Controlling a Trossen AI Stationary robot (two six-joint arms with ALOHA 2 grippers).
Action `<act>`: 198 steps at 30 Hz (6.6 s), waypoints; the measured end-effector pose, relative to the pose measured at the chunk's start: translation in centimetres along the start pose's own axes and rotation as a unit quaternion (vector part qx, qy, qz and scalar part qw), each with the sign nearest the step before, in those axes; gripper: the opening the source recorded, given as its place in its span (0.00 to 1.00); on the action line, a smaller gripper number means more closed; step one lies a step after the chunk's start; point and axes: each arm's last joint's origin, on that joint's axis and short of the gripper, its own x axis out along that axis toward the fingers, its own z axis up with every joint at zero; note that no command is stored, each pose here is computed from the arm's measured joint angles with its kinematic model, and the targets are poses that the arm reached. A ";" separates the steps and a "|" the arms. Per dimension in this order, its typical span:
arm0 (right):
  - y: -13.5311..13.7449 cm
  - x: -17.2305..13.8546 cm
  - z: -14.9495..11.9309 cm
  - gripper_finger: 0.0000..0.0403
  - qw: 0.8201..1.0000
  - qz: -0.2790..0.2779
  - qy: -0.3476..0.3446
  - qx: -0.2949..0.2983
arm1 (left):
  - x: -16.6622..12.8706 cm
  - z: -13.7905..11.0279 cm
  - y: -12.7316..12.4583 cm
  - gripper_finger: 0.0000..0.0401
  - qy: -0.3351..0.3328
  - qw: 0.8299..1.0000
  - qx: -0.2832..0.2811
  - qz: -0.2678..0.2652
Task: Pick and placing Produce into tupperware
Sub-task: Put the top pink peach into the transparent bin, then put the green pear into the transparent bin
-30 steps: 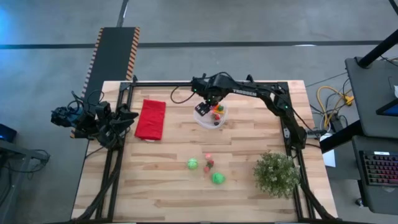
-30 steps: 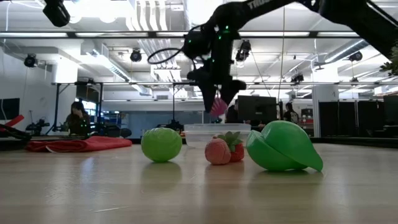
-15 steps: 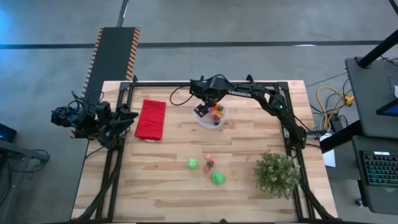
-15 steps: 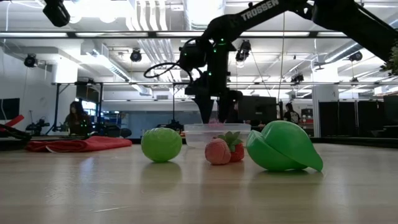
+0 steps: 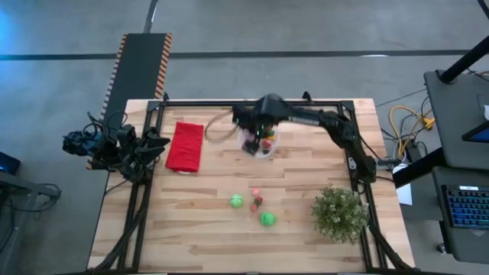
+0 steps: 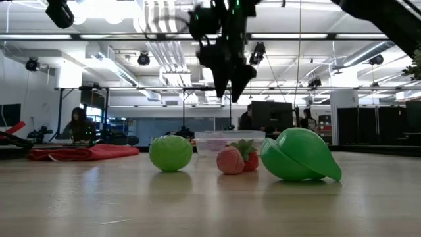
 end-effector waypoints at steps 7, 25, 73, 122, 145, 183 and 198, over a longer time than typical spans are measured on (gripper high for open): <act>6.8 1.2 -3.0 0.82 0.993 0.023 0.022 -0.114 | 0.0 0.0 0.0 0.48 0.000 1.000 0.002 0.000; 10.5 7.6 -6.8 0.82 0.987 0.079 0.105 0.089 | 0.0 0.0 0.0 0.48 0.002 1.000 -0.002 0.000; 13.5 9.8 -7.6 0.24 0.993 0.032 0.081 0.081 | 0.0 0.0 0.0 0.48 0.002 1.000 -0.016 0.000; -4.0 5.8 1.8 0.57 0.990 -0.041 -0.016 0.134 | 0.0 0.0 0.0 0.48 0.001 1.000 -0.013 0.000; 13.4 3.8 -9.6 0.60 0.991 -0.010 0.108 -0.073 | 0.0 -0.1 -0.1 0.48 0.012 0.999 -0.029 -0.021; 23.7 5.7 -24.6 0.81 0.988 -0.092 -0.055 -0.107 | 1.4 -2.2 0.0 0.48 0.086 0.995 -0.048 0.013; 24.6 3.4 -21.2 0.81 0.992 0.026 -0.059 -0.108 | 1.7 -2.4 0.0 0.48 0.085 0.993 -0.079 0.031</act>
